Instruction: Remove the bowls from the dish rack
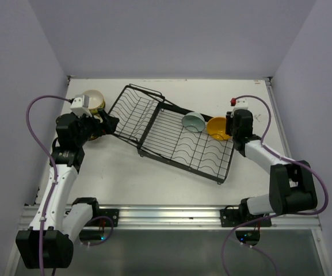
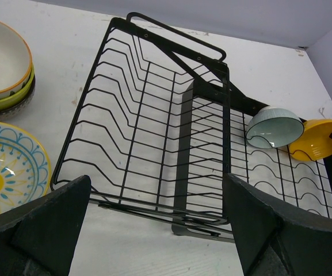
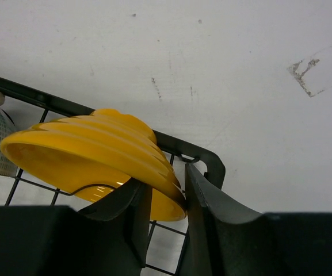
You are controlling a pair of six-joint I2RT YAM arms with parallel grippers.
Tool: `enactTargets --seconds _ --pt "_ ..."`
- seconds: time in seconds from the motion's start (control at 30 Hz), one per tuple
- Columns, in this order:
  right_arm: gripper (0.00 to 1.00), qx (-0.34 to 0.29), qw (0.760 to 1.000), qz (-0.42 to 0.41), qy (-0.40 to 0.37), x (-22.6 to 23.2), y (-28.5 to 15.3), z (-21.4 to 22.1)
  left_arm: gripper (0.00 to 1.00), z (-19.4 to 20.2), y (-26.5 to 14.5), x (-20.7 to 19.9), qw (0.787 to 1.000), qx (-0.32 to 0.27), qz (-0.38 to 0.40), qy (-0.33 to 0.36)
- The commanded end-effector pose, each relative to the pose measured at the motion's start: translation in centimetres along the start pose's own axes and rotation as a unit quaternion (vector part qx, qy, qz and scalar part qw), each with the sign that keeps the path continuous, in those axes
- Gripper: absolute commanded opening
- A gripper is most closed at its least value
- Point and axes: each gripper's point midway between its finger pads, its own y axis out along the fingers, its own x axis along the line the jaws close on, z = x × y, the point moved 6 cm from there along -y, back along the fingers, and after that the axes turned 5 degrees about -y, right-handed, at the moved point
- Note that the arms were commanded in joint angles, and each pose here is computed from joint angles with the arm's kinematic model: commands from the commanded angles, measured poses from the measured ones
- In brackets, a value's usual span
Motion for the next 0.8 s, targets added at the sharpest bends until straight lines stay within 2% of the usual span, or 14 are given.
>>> enactTargets --seconds 0.0,0.23,0.47,0.77 --pt "0.26 -0.036 0.999 -0.006 0.002 0.4 -0.9 -2.3 1.00 -0.5 0.0 -0.5 1.000 -0.016 0.018 0.007" --pt "0.12 -0.041 0.999 0.020 -0.021 -0.1 -2.0 -2.7 1.00 -0.4 0.0 -0.6 1.000 -0.012 0.022 0.004" --pt "0.04 -0.041 0.995 0.050 -0.079 0.2 -3.2 -2.9 1.00 -0.3 0.1 -0.6 1.000 -0.009 0.024 0.002" --pt "0.00 -0.062 0.989 0.085 -0.103 0.2 -5.3 -3.6 1.00 -0.3 0.1 -0.8 0.999 -0.009 0.034 0.001"
